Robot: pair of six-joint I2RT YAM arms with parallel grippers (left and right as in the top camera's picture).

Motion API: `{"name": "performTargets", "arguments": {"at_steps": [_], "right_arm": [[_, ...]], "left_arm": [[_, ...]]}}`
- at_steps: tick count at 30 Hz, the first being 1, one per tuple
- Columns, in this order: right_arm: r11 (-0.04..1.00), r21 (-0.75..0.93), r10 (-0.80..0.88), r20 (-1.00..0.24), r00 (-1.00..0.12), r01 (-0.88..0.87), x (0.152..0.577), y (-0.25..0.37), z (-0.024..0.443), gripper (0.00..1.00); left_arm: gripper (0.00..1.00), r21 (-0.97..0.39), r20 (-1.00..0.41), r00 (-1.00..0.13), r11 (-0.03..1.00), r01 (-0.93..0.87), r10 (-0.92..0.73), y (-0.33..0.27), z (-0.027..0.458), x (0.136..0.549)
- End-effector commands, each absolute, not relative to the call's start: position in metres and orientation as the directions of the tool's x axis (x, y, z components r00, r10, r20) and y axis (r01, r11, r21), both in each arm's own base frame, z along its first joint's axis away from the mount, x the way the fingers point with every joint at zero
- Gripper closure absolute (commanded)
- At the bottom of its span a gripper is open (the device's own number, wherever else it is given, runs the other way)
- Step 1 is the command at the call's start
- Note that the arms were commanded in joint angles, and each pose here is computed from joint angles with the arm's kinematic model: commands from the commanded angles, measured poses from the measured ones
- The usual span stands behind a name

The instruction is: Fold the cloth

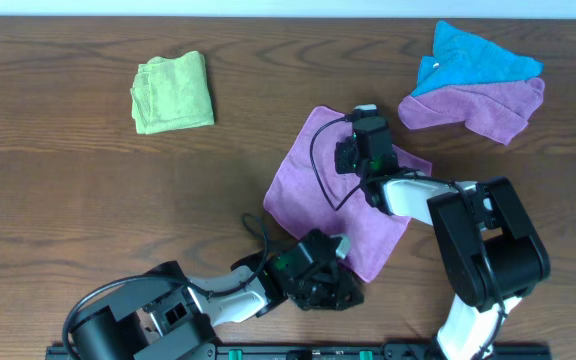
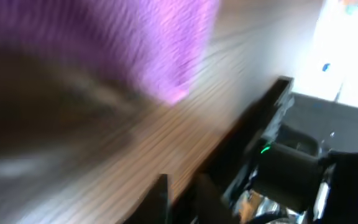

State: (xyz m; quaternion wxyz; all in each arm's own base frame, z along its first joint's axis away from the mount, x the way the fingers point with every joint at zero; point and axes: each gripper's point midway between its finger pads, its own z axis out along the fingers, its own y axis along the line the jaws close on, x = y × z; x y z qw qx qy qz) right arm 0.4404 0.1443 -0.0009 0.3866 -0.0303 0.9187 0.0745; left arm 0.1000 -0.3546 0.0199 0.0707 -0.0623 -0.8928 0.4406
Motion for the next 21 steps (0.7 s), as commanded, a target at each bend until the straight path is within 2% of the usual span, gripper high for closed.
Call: {"name": "performTargets", "arguments": {"at_steps": [1, 2, 3, 8, 9, 10, 11, 12, 13, 14, 15, 21], "right_arm": [[0.995, 0.075, 0.002, -0.660, -0.751, -0.063, 0.427, 0.128, -0.031, 0.98], [0.995, 0.076, 0.001, -0.660, -0.751, -0.065, 0.427, 0.129, -0.031, 0.99], [0.994, 0.079, 0.001, -0.660, -0.751, -0.069, 0.427, 0.130, -0.031, 0.98], [0.989, 0.110, -0.004, -0.658, -0.753, -0.101, 0.426, 0.137, -0.030, 0.98], [0.986, 0.121, -0.007, -0.659, -0.752, -0.115, 0.426, 0.141, -0.029, 0.94], [0.982, 0.137, -0.009, -0.661, -0.751, -0.132, 0.426, 0.145, -0.028, 0.78], [0.977, 0.154, -0.009, -0.660, -0.751, -0.147, 0.426, 0.149, -0.027, 0.46], [0.972, 0.170, -0.009, -0.658, -0.753, -0.161, 0.426, 0.153, -0.026, 0.23], [0.965, 0.192, -0.010, -0.654, -0.756, -0.179, 0.425, 0.158, -0.025, 0.10], [0.957, 0.212, -0.011, -0.652, -0.758, -0.197, 0.424, 0.162, -0.023, 0.11], [0.948, 0.234, -0.012, -0.651, -0.759, -0.215, 0.422, 0.167, -0.019, 0.01], [0.923, 0.287, 0.000, -0.668, -0.744, -0.258, 0.417, 0.176, 0.024, 0.01]], "left_arm": [[0.45, -0.780, 0.125, -0.969, 0.625, 0.038, 0.214, -0.346, 0.013, 0.087], [0.36, -0.778, 0.126, -0.969, 0.627, 0.036, 0.212, -0.345, 0.012, 0.088], [0.34, -0.780, 0.118, -0.969, 0.624, 0.044, 0.216, -0.345, 0.013, 0.089], [0.31, -0.791, 0.086, -0.970, 0.608, 0.073, 0.228, -0.345, 0.016, 0.094], [0.30, -0.795, 0.067, -0.970, 0.600, 0.090, 0.233, -0.344, 0.019, 0.097], [0.29, -0.799, 0.047, -0.971, 0.593, 0.103, 0.233, -0.343, 0.022, 0.101], [0.25, -0.803, 0.027, -0.973, 0.584, 0.115, 0.228, -0.342, 0.026, 0.106], [0.20, -0.807, 0.010, -0.974, 0.578, 0.125, 0.225, -0.341, 0.030, 0.110], [0.13, -0.809, -0.032, -0.976, 0.567, 0.153, 0.218, -0.338, 0.036, 0.119], [0.10, -0.805, -0.054, -0.977, 0.570, 0.165, 0.207, -0.335, 0.039, 0.125], [0.06, -0.797, -0.079, -0.978, 0.577, 0.177, 0.191, -0.330, 0.043, 0.133], [0.02, -0.753, -0.159, -0.975, 0.620, 0.222, 0.155, -0.298, 0.057, 0.154]]}}
